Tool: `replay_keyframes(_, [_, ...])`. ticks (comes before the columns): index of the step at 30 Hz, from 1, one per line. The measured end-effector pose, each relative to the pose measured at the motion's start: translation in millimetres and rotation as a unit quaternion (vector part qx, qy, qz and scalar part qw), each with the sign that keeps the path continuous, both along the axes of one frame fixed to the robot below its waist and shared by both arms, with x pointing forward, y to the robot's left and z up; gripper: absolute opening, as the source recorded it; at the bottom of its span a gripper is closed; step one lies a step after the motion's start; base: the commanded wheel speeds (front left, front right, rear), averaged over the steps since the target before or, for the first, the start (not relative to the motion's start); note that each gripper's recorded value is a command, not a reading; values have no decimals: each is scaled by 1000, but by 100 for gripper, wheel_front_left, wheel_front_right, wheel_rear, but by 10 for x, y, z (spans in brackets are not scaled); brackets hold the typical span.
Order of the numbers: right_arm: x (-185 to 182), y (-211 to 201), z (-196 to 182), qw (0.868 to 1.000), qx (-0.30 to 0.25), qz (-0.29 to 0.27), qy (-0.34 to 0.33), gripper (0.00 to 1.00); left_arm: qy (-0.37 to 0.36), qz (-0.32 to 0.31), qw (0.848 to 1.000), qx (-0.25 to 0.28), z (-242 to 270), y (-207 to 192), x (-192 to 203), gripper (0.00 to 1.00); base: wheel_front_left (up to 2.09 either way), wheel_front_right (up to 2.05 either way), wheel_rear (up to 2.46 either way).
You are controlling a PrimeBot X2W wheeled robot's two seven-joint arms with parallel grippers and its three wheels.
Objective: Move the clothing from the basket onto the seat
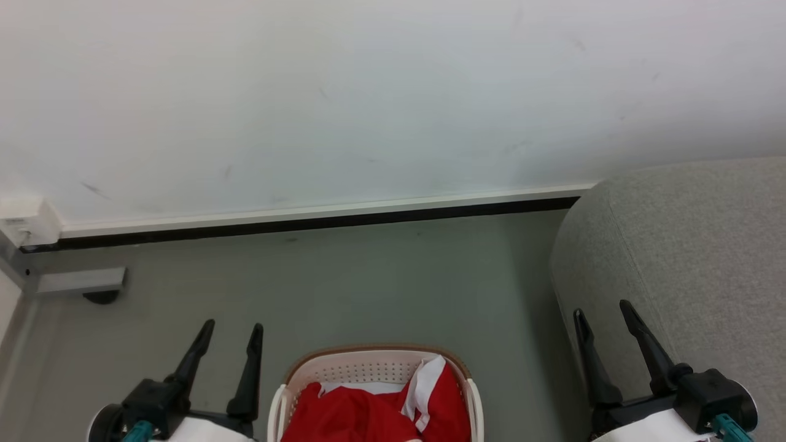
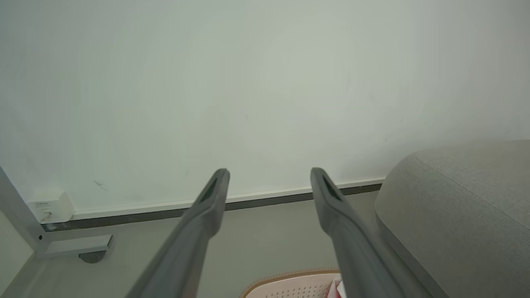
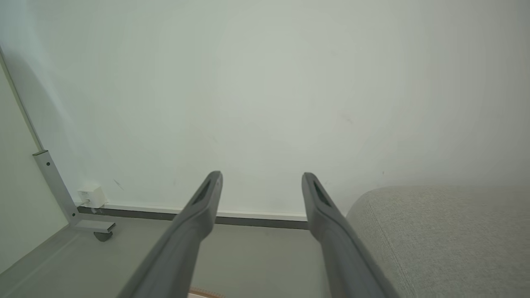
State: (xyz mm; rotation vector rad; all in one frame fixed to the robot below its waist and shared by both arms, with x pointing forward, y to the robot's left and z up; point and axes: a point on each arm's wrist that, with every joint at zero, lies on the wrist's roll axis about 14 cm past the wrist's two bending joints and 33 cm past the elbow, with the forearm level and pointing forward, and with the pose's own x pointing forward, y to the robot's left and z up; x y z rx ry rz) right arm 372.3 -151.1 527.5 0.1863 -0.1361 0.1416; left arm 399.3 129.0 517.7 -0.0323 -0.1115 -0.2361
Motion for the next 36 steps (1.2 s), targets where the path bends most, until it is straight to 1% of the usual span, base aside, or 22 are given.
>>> replay_keyframes(9, [53,-234,-43,999,4,-34,6,100,25,-62,998,14,-201,-308,283,100,0,0,0])
replay_keyframes(12, [54,-340,-85,999,5,-50,13,100,48,-89,995,24,-385,-436,346,100,0,0,0])
replay_keyframes(16, [56,-472,-134,997,4,-70,21,100,88,-131,986,50,-710,-604,410,100,0,0,0])
replay_keyframes(20, [80,-580,-180,996,4,-86,28,100,141,-179,970,85,-1124,-760,420,100,0,0,0])
replay_keyframes(23, [109,-645,-214,995,6,-95,34,100,193,-211,953,100,-1430,-874,403,100,0,0,0])
replay_keyframes(27, [164,-743,-228,993,8,-109,35,100,255,-245,925,142,-1809,-901,402,100,0,0,0])
replay_keyframes(30, [177,-811,-268,992,8,-119,41,100,295,-286,893,186,-2094,-972,302,100,0,0,0])
replay_keyframes(32, [192,-850,-302,991,9,-125,46,100,319,-315,867,217,-2278,-1005,209,100,0,0,0])
replay_keyframes(34, [209,-882,-339,990,13,-130,51,100,341,-338,838,261,-2469,-957,153,100,0,0,0])
replay_keyframes(36, [214,-917,-397,989,16,-136,60,100,357,-353,816,287,-2614,-919,136,100,0,0,0])
